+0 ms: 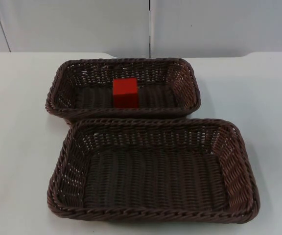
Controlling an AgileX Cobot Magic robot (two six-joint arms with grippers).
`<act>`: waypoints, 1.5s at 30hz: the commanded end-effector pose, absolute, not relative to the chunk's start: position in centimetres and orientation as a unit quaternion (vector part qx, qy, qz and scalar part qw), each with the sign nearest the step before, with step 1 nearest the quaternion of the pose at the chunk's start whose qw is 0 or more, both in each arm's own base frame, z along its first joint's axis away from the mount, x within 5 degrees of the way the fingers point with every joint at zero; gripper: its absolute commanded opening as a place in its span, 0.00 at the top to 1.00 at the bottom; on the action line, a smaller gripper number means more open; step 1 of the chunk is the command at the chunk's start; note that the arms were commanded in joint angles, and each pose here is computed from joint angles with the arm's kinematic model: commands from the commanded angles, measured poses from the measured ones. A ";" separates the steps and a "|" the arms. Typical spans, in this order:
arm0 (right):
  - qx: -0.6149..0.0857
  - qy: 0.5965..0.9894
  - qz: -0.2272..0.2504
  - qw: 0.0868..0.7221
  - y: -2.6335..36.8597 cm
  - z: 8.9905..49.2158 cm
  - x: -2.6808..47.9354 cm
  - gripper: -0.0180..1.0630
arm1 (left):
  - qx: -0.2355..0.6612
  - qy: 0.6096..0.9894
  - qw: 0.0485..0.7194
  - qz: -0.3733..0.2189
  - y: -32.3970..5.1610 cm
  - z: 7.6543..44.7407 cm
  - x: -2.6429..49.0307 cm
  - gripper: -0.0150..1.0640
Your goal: Pick up one cube with the left hand and place it into the upper basket. Pick up one cube with the right hand and place it into the lower basket.
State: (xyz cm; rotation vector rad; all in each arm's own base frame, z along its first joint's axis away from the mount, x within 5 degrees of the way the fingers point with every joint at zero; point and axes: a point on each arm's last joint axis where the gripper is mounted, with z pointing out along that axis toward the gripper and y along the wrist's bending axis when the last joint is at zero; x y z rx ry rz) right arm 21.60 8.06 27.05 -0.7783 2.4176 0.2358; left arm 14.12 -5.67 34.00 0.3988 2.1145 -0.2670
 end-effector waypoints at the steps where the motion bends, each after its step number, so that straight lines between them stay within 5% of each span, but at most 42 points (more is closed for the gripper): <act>1: -0.295 0.904 0.089 0.297 8.2 27.4 21.4 0.98 | 0.160 0.862 0.468 -0.109 -5.6 33.9 14.1 0.13; 34: -0.287 0.914 0.101 0.269 8.3 27.2 21.4 0.98 | 0.159 0.861 0.471 -0.111 -5.6 34.0 14.1 0.13; 45: -0.384 0.890 0.123 0.213 15.4 26.0 24.3 0.98 | 0.159 0.861 0.470 -0.111 -5.6 34.0 14.1 0.13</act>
